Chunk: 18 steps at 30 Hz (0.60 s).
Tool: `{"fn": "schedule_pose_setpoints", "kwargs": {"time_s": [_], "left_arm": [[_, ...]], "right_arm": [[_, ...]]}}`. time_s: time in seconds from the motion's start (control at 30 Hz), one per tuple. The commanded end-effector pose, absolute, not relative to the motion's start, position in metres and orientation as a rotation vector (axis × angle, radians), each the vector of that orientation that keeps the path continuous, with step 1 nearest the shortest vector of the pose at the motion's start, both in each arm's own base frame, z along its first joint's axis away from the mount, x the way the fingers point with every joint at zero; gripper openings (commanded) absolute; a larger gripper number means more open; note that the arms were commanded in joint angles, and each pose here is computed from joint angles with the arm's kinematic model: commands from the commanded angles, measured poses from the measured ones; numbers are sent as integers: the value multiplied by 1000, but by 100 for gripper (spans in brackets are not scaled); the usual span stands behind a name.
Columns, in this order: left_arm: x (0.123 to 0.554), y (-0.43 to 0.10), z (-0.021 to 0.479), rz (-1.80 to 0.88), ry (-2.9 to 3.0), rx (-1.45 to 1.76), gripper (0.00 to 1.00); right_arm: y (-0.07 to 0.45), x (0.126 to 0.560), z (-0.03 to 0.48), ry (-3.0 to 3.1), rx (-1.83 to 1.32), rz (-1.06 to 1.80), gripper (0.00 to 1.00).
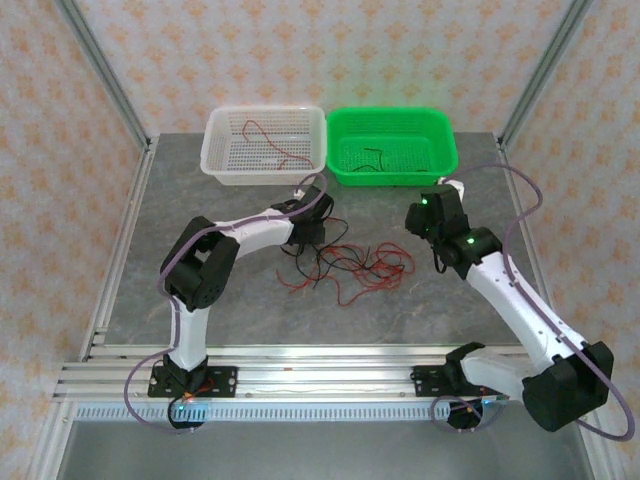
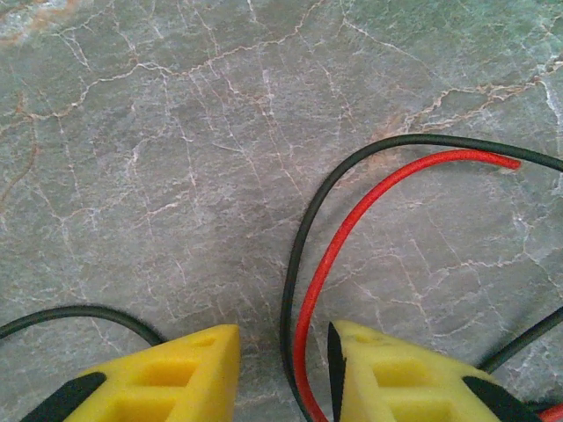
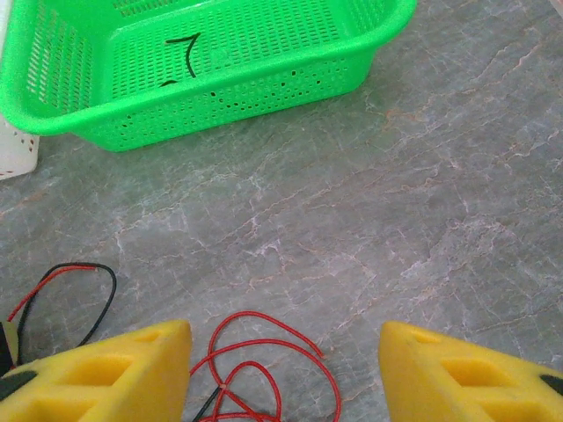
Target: Untangle the cables
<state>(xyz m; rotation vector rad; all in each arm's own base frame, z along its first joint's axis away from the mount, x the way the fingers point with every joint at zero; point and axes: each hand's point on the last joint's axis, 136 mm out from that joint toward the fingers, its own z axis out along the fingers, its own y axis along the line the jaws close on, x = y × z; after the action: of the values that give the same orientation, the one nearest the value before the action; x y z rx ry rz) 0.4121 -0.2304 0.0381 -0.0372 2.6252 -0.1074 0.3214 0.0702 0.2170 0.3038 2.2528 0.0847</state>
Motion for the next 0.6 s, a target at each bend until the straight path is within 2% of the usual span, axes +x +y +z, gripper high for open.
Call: {"fn": "schedule_pose_setpoints", "kwargs": {"time_s": [0.0, 0.13, 0.47, 0.57], "left_arm": [[420, -226, 43, -56, 2607, -23, 31], [420, -225, 39, -49, 2608, -22, 24], [422, -220, 34, -32, 2608, -22, 23], [422, -220, 34, -31, 2605, -20, 17]], "right_arm": [[66, 315, 216, 2250, 333, 83, 58], [66, 313, 218, 2248, 336, 92, 57], [63, 306, 234, 2212, 348, 109, 56], [62, 304, 238, 2203, 352, 117, 55]]}}
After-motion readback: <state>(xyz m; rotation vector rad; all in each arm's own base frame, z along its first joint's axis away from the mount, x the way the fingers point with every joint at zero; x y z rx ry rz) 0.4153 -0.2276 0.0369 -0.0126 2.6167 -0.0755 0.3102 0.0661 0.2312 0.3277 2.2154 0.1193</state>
